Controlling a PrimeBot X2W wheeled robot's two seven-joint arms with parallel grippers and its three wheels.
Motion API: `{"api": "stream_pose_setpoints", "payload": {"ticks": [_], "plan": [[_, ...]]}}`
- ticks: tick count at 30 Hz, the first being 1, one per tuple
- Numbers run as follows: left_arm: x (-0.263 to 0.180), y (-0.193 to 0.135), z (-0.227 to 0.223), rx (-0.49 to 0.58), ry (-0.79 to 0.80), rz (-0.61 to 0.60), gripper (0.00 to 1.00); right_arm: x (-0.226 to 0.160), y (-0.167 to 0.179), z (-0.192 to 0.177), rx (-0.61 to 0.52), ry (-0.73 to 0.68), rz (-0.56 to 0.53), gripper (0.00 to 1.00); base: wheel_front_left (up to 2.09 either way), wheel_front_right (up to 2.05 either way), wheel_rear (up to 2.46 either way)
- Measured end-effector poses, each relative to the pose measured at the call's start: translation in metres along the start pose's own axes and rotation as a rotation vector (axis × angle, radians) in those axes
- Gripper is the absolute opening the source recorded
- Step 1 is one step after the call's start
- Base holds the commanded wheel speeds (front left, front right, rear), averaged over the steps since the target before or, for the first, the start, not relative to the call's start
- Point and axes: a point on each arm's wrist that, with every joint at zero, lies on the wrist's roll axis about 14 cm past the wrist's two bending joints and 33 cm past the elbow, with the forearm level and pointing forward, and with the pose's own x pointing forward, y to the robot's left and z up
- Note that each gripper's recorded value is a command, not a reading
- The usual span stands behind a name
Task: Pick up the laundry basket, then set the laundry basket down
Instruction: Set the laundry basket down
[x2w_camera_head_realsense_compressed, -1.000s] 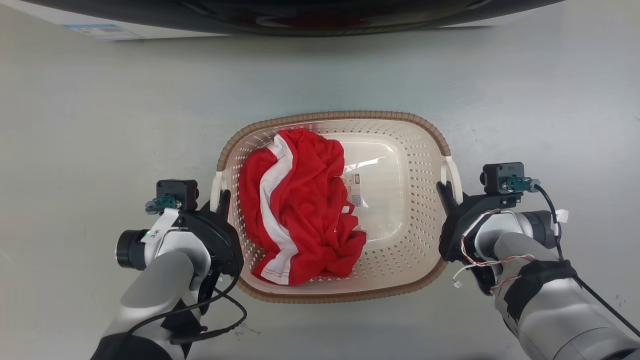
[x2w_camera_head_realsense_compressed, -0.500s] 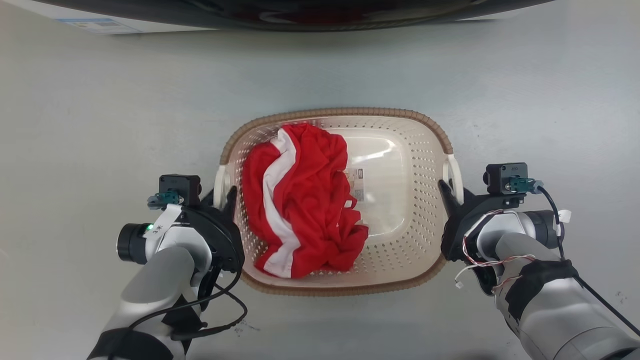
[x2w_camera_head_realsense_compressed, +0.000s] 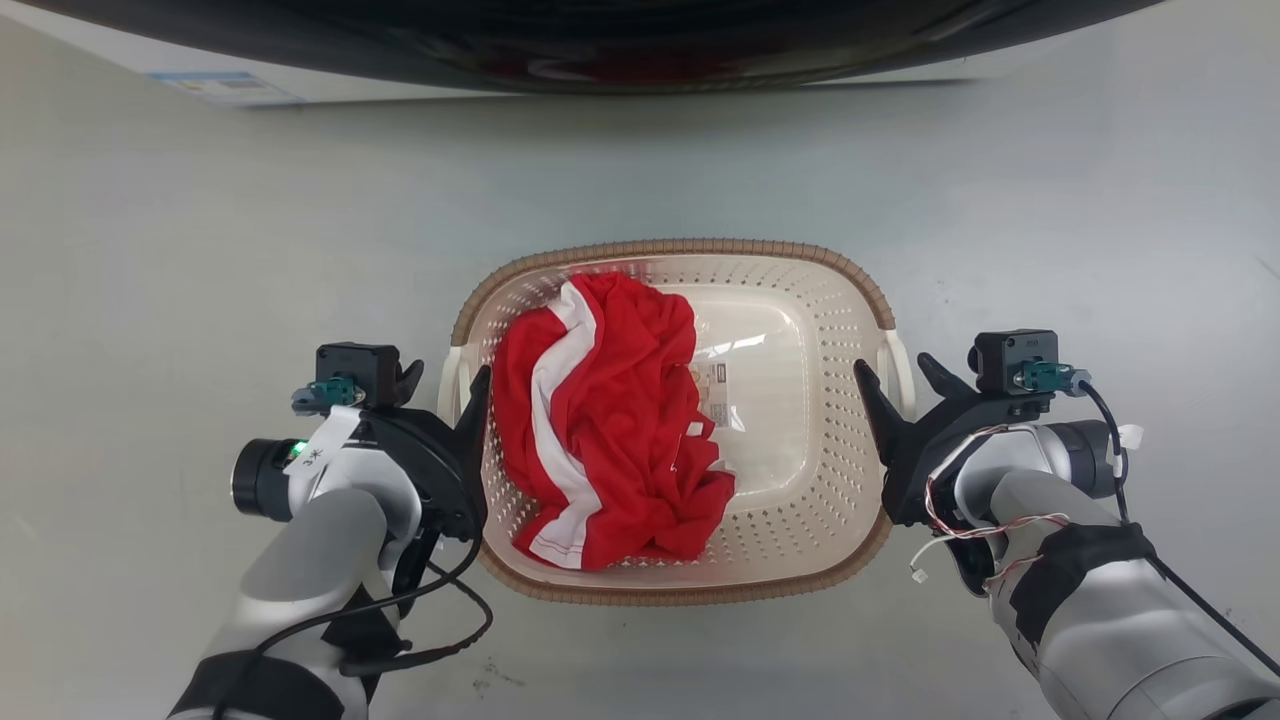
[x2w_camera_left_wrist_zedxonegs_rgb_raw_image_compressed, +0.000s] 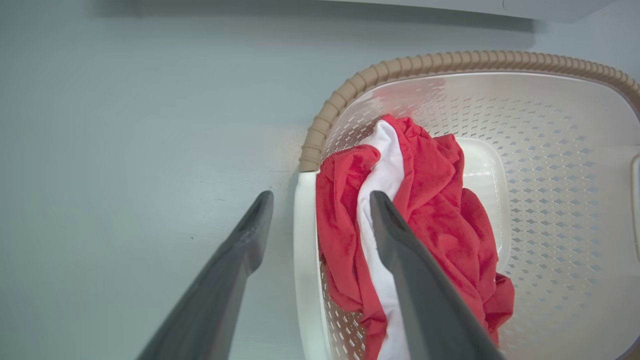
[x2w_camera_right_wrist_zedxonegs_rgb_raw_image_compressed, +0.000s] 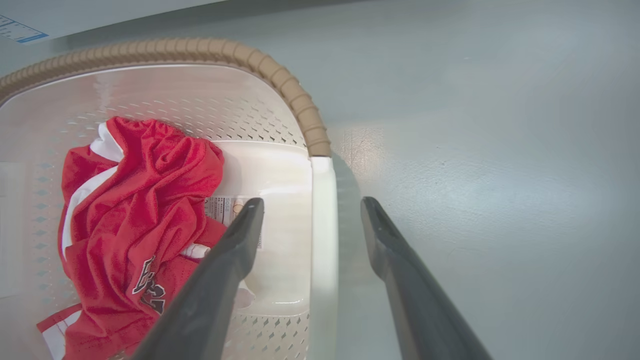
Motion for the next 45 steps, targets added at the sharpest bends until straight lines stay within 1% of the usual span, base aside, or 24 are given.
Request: {"api": "stream_pose_setpoints", "payload": {"ticks": [8, 16, 26, 36, 40, 45], "plan": [[-0.015, 0.002, 0.009, 0.008, -0.026, 0.012, 1.0, -0.016, 0.002, 0.016, -0.012, -0.057, -0.007, 1.0, 0.0, 0.0, 0.0], [-0.036, -0.007, 0.03, 0.032, -0.102, 0.002, 1.0, -0.042, 0.008, 0.039, -0.033, -0.137, -0.01, 1.0, 0.0, 0.0, 0.0], [-0.065, -0.016, 0.038, 0.059, -0.167, -0.012, 1.0, -0.074, 0.017, 0.053, -0.042, -0.211, -0.012, 1.0, 0.0, 0.0, 0.0], [-0.093, -0.023, 0.066, 0.074, -0.282, -0.032, 1.0, -0.103, 0.031, 0.076, -0.04, -0.317, 0.005, 1.0, 0.0, 0.0, 0.0], [-0.104, -0.029, 0.081, 0.063, -0.346, -0.049, 1.0, -0.116, 0.034, 0.091, 0.001, -0.38, 0.01, 1.0, 0.0, 0.0, 0.0], [-0.119, -0.035, 0.1, 0.064, -0.425, -0.052, 1.0, -0.131, 0.035, 0.1, 0.012, -0.437, 0.012, 1.0, 0.0, 0.0, 0.0]]}}
